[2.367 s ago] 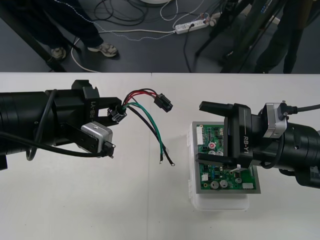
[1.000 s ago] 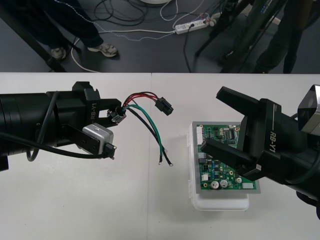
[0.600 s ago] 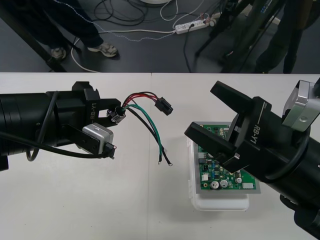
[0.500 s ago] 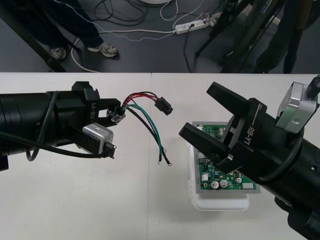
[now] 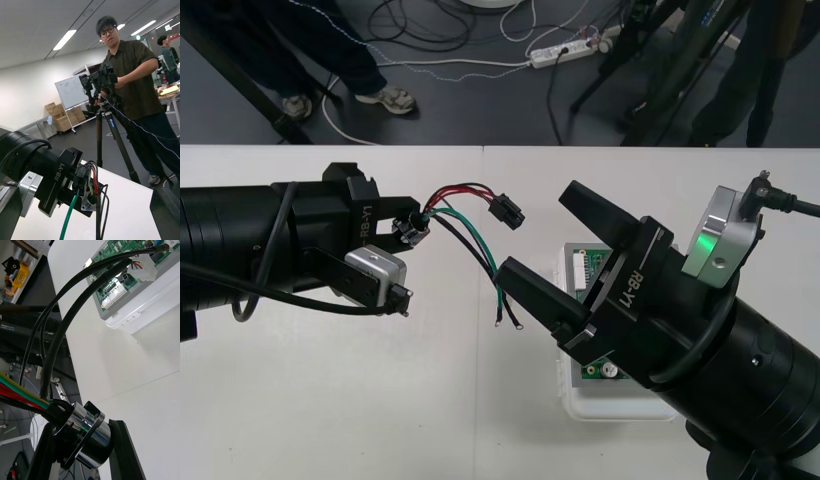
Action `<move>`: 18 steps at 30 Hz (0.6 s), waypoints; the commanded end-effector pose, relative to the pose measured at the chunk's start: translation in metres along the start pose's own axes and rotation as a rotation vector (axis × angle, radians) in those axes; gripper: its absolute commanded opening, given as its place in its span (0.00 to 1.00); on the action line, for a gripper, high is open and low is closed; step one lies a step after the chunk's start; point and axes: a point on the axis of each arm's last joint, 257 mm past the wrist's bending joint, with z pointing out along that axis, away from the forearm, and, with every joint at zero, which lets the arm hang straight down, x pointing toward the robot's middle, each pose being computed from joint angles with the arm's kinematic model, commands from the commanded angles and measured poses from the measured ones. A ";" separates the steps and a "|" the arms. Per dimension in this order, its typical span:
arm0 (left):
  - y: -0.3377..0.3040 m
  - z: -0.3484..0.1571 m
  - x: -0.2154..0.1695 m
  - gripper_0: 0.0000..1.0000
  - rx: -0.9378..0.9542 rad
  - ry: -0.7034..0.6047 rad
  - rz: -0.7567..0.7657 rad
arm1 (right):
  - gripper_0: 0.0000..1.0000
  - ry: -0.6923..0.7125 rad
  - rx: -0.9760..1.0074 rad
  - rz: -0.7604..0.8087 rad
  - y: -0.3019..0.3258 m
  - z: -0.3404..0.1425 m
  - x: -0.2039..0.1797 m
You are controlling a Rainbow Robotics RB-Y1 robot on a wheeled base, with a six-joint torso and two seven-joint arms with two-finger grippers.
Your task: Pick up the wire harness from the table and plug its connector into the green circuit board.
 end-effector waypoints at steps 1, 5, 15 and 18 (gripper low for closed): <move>-0.006 -0.002 -0.004 0.00 0.020 0.013 0.095 | 1.00 -0.039 0.001 0.034 0.023 0.006 -0.011; -0.004 -0.002 -0.001 0.00 0.015 0.028 0.094 | 1.00 -0.055 0.013 0.040 0.023 0.008 -0.013; -0.003 -0.001 0.003 0.00 0.013 0.046 0.090 | 1.00 -0.075 0.038 0.019 0.015 0.013 -0.017; -0.003 -0.001 0.002 0.00 0.011 0.045 0.089 | 1.00 -0.073 0.048 0.012 0.009 0.015 -0.015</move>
